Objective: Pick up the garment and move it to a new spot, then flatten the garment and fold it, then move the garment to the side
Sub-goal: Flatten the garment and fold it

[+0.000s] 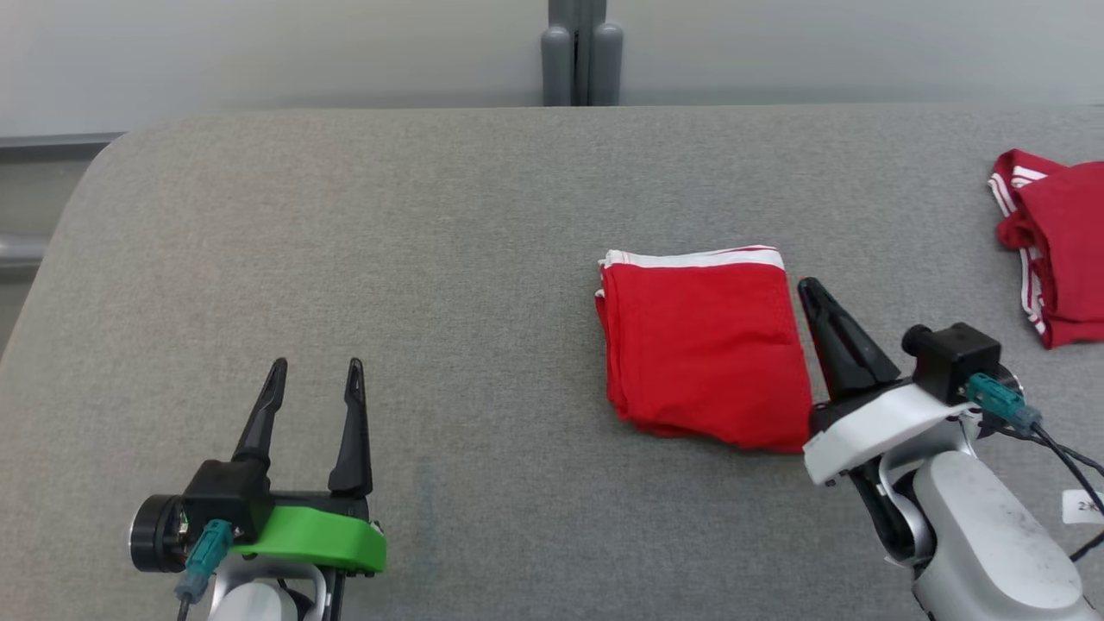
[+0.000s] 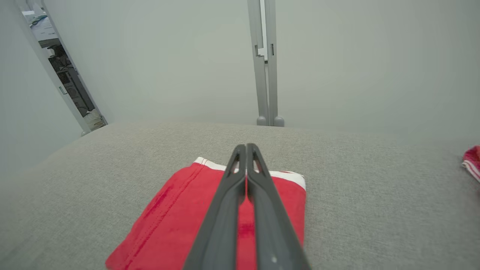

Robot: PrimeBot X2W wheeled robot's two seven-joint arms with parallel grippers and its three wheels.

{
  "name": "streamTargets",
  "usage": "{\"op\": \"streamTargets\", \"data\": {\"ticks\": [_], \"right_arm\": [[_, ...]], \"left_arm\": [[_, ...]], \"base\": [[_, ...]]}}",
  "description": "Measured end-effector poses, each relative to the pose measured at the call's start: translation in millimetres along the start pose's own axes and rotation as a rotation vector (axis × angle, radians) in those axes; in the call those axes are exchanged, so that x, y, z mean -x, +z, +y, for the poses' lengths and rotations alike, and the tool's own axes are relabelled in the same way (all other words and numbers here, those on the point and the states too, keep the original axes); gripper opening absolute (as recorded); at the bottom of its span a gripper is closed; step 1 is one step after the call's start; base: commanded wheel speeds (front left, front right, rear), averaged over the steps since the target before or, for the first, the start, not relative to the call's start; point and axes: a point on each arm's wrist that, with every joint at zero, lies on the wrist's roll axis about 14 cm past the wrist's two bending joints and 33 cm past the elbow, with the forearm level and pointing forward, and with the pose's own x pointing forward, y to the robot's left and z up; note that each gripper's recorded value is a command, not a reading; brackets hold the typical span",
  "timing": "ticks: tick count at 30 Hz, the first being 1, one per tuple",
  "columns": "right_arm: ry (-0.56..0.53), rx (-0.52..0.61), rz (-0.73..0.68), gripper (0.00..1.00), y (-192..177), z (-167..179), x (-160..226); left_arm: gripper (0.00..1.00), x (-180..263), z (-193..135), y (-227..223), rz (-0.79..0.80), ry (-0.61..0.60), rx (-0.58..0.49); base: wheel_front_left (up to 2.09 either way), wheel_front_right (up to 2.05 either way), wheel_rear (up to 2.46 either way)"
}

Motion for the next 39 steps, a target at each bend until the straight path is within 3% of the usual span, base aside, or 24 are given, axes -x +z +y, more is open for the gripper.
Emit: {"op": "streamTargets", "data": {"ticks": [1, 2, 3, 4, 11, 22, 39], "right_arm": [[-0.021, 0.008, -0.011, 0.05, 4.6, -7.9, 5.3], [-0.039, 0.017, -0.019, 0.22, 7.8, -14.3, 10.1], [-0.061, 0.026, -0.027, 0.47, 11.6, -21.9, 16.5], [-0.082, 0.034, -0.035, 1.0, 14.7, -28.6, 23.2], [-0.203, 0.051, -0.057, 1.0, 23.3, -56.9, 69.2], [-0.287, 0.052, -0.079, 1.0, 26.4, -60.1, 112.8], [-0.262, 0.059, -0.073, 1.0, 22.9, -45.8, 116.5]], "left_arm": [[1.0, -1.6, -1.9, 0.2, -0.001, -0.007, -0.002], [1.0, -2.7, -3.7, 0.0, -0.001, -0.012, -0.003], [1.0, -3.9, -5.3, 0.0, -0.002, -0.017, -0.003], [1.0, -5.0, -6.7, 0.2, -0.003, -0.022, -0.003], [1.0, -7.0, -12.8, 0.1, -0.003, -0.043, -0.013], [1.0, 5.3, -9.3, 3.8, -0.01, -0.034, -0.029], [1.0, 22.4, 2.9, 6.2, -0.012, -0.001, -0.042]], "base": [[0.0, 0.0, 0.0], [0.0, 0.0, 0.0], [0.0, 0.0, 0.0], [0.0, 0.0, 0.0], [0.0, 0.0, 0.0], [0.0, 0.0, 0.0], [0.0, 0.0, 0.0]]}}
